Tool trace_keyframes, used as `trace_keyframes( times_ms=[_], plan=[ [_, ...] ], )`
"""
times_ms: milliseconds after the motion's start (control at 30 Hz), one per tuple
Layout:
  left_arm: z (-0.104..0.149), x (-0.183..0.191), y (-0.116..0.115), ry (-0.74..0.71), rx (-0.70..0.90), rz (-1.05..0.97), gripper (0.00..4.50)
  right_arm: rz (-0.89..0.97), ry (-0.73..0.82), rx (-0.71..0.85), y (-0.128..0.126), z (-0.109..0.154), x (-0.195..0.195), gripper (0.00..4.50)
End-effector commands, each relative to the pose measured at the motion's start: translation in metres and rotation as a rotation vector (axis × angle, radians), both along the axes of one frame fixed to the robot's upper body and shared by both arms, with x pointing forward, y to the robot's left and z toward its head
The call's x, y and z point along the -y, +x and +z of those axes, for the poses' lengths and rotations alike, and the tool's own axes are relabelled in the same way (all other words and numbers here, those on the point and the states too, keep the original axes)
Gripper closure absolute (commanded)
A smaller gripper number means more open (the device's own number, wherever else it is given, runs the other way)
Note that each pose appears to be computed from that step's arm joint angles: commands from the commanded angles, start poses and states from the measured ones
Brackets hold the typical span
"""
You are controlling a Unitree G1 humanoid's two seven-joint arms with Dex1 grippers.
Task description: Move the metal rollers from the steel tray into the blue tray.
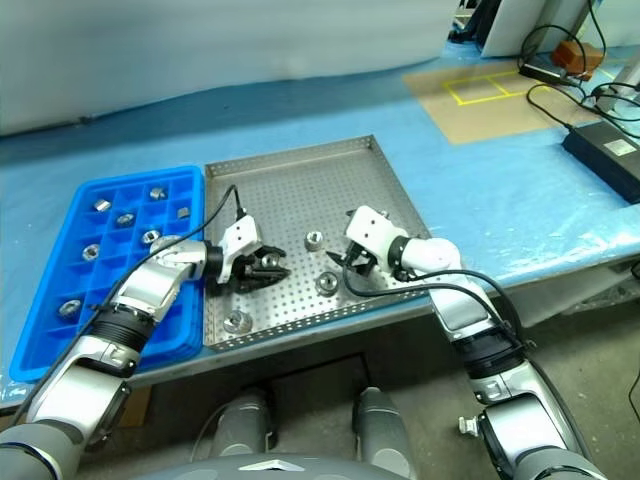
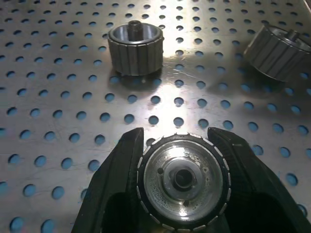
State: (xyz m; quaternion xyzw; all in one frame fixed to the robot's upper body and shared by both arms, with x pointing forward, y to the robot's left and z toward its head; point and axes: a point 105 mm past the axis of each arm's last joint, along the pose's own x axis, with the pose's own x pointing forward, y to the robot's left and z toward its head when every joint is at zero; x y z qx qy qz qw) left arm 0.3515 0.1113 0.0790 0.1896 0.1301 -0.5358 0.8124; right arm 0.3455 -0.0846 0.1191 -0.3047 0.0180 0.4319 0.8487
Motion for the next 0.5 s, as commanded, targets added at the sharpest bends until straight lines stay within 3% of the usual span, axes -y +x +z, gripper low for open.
trace_keyframes(
  times_ms=[33, 267, 500],
  plan=[
    [0.012, -0.005, -0.002, -0.061, 0.019, 0.020, 2.76, 0.024, 0.020, 0.035, 0.001, 0.011, -0.006, 0.00],
    [0.011, -0.004, 0.002, -0.077, 0.075, 0.110, 2.76, 0.066, -0.005, 0.045, 0.007, 0.020, -0.010, 0.00],
    [0.054, 0.002, -0.002, -0.199, 0.174, 0.128, 2.76, 0.103, -0.016, 0.049, 0.007, 0.026, -0.013, 0.00]
  ],
)
